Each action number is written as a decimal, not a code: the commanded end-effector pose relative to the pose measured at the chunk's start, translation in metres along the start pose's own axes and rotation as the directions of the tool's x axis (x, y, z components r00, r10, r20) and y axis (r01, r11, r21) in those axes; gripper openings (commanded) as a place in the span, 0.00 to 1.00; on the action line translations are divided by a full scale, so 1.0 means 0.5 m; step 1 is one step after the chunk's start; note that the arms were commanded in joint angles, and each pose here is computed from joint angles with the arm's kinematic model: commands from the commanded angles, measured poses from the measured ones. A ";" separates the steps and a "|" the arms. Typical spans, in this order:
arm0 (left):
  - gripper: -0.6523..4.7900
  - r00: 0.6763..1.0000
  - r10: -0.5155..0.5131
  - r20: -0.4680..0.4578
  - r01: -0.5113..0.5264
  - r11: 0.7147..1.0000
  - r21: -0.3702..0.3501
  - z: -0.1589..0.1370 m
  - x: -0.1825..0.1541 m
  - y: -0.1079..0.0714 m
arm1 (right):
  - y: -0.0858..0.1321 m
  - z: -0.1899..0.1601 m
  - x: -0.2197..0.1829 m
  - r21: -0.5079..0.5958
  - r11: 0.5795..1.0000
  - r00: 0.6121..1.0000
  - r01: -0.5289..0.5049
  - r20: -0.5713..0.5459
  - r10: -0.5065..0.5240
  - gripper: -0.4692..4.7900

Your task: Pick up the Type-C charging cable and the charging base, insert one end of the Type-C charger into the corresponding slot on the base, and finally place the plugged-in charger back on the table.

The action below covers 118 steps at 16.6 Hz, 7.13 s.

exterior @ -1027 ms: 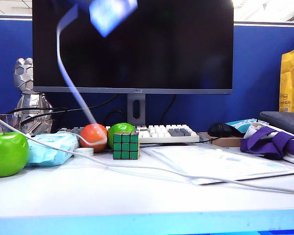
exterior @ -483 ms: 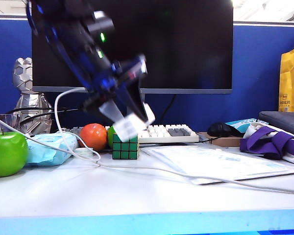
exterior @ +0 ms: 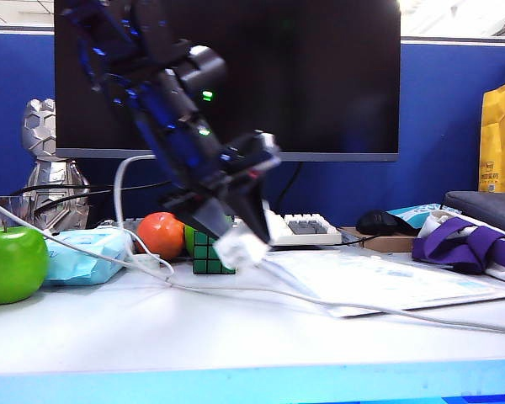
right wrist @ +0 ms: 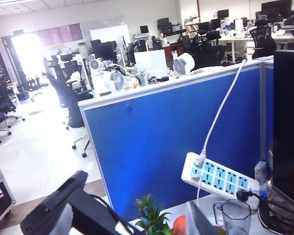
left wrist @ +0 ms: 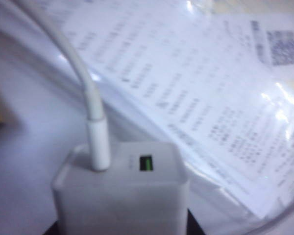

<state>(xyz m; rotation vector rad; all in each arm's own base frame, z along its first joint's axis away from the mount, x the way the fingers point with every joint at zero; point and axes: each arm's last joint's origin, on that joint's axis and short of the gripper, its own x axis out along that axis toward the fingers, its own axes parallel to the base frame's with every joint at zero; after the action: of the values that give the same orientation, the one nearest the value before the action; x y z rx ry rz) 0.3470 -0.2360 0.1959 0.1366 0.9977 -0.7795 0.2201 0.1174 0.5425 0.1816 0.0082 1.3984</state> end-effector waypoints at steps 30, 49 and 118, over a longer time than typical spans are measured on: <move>0.17 0.823 -0.023 0.568 -0.054 0.991 0.119 0.069 -0.455 -0.154 | 0.105 0.035 -0.078 -0.109 0.912 0.916 0.395 0.116 -0.383 0.08; 0.15 0.512 -0.038 0.858 -0.207 0.964 0.167 -0.381 -0.934 -0.253 | 0.126 -0.491 -0.229 -0.125 0.499 0.491 0.858 -0.087 -0.867 0.08; 0.11 0.453 0.636 0.625 -0.372 0.772 -0.516 -0.610 -0.323 0.037 | 0.103 -0.780 -0.340 0.005 0.222 0.222 0.975 -0.067 -0.973 0.08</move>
<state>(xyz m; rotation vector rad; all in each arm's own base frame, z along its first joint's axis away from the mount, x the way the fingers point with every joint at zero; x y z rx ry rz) 0.0961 -0.0028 0.1510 -0.1734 0.1576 -0.0334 0.0957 0.0069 0.1494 0.1208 0.1749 0.0598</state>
